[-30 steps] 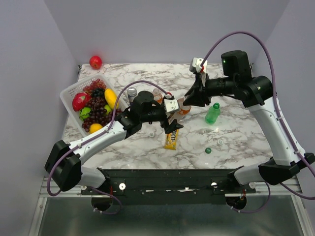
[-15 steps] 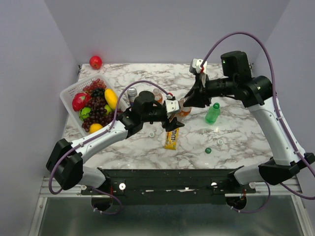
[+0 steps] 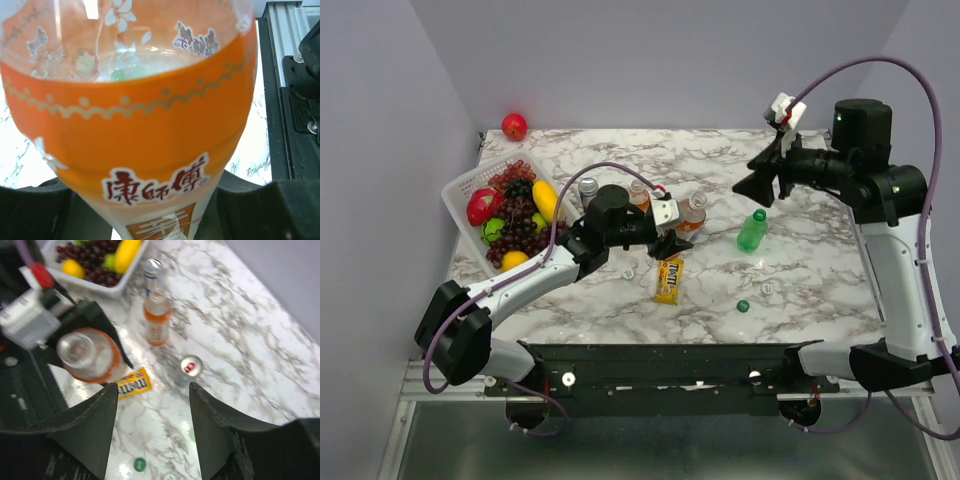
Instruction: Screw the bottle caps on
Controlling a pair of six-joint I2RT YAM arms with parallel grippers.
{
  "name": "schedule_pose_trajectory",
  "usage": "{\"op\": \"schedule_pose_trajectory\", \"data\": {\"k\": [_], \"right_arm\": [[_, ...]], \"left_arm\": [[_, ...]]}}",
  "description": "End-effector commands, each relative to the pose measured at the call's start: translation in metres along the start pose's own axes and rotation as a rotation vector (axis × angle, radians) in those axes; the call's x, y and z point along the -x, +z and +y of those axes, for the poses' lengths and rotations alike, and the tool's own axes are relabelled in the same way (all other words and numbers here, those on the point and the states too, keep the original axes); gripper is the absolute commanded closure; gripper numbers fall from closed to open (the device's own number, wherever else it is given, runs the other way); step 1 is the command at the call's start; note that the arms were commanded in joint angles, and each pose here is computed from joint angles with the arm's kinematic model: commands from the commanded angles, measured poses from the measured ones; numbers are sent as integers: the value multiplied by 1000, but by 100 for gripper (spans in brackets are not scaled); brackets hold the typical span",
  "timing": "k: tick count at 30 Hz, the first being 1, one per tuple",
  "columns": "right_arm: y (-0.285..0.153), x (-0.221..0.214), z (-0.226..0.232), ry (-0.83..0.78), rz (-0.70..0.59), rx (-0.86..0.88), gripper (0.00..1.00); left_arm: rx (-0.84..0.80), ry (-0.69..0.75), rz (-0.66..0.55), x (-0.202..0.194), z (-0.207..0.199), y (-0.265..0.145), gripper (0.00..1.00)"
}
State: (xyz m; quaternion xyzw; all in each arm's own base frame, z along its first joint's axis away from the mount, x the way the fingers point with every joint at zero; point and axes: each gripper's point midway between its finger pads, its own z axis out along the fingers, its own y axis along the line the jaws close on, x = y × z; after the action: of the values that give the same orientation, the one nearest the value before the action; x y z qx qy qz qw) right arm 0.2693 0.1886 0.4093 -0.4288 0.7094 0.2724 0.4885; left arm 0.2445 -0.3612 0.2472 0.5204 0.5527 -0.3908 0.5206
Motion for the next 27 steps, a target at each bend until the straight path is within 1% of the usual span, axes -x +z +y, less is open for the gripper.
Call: {"op": "schedule_pose_trajectory", "data": {"k": [1, 2, 3, 4, 5, 6, 8, 9, 10, 12, 13, 14, 17, 18, 20, 24, 27], "right_arm": [[-21, -65, -14, -93, 133, -108, 32], [-23, -81, -14, -126, 166, -121, 32], [-13, -126, -15, -121, 248, -107, 32], [-17, -147, -23, -118, 303, -161, 33], [-23, -158, -20, -120, 309, -180, 34], [-21, -192, -15, -86, 362, -142, 35], [-26, -222, -10, -63, 395, -130, 35], [-26, -238, -9, -91, 430, -118, 36], [-26, -267, -5, -66, 489, -107, 36], [-27, -284, -6, -75, 505, -106, 36], [-28, -302, -4, -48, 540, -102, 36], [-29, -311, -6, -40, 561, -106, 36], [-32, -346, -15, 4, 639, -125, 37], [-30, -350, -19, -13, 643, -128, 39], [-35, -371, -27, 22, 697, -151, 39], [-28, -381, -43, -15, 699, -180, 40], [-26, -392, -48, -2, 736, -176, 39]], "left_arm": [[14, 31, -39, 7, 4, -1, 97], [21, 33, -41, 7, 5, -1, 100], [32, 32, -41, 7, 6, -1, 100], [34, 37, -48, 10, 7, -1, 100], [36, 40, -49, 11, 9, 0, 100], [44, 40, -52, 14, 11, 1, 100], [56, 53, -77, 27, 15, 3, 100], [62, 58, -83, 31, 17, 3, 100], [70, 55, -96, 39, 19, 3, 100], [81, 45, -106, 48, 21, 1, 100], [83, 31, -108, 54, 21, 1, 100], [84, 28, -111, 57, 22, 0, 100], [77, 19, -94, 61, 20, -2, 100], [76, 20, -88, 60, 21, -2, 100], [68, 32, -70, 58, 19, -3, 100], [76, 15, -59, 56, 20, -4, 100], [98, -9, -47, 54, 24, -3, 100]]}}
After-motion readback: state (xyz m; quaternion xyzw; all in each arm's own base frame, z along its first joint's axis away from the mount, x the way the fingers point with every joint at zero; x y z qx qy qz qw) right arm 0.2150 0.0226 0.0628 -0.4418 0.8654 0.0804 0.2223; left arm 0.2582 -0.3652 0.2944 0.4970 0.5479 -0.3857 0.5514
